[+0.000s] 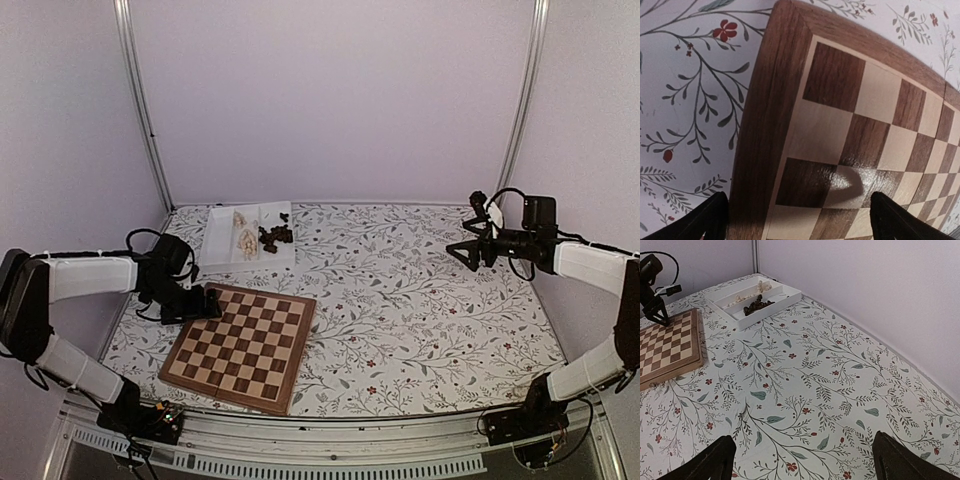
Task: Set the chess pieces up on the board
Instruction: Adjust the chessboard at the center of the board.
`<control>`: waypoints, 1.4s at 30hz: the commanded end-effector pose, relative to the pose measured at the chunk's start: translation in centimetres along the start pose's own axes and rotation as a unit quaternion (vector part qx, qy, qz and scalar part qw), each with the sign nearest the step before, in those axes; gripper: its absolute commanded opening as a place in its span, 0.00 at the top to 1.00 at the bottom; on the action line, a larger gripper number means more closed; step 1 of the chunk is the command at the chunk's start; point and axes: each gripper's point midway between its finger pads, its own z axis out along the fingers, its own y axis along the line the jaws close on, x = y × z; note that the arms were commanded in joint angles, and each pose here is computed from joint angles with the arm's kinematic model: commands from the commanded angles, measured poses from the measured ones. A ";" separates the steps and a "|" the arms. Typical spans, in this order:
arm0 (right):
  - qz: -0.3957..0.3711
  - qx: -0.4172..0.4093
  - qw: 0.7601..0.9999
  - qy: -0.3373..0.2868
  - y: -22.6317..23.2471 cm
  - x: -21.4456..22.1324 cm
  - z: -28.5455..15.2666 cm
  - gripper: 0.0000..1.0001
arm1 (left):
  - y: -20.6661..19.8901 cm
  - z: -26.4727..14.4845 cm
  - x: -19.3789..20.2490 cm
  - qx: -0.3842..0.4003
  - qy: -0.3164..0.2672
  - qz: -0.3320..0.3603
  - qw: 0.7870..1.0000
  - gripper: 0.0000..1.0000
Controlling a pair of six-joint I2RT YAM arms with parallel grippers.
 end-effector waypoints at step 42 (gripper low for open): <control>0.027 -0.108 0.993 0.026 1.7 1.6 1.5 0.14 | -11.1 -3.7 12.9 0.013 0.097 0.087 0.991 1.00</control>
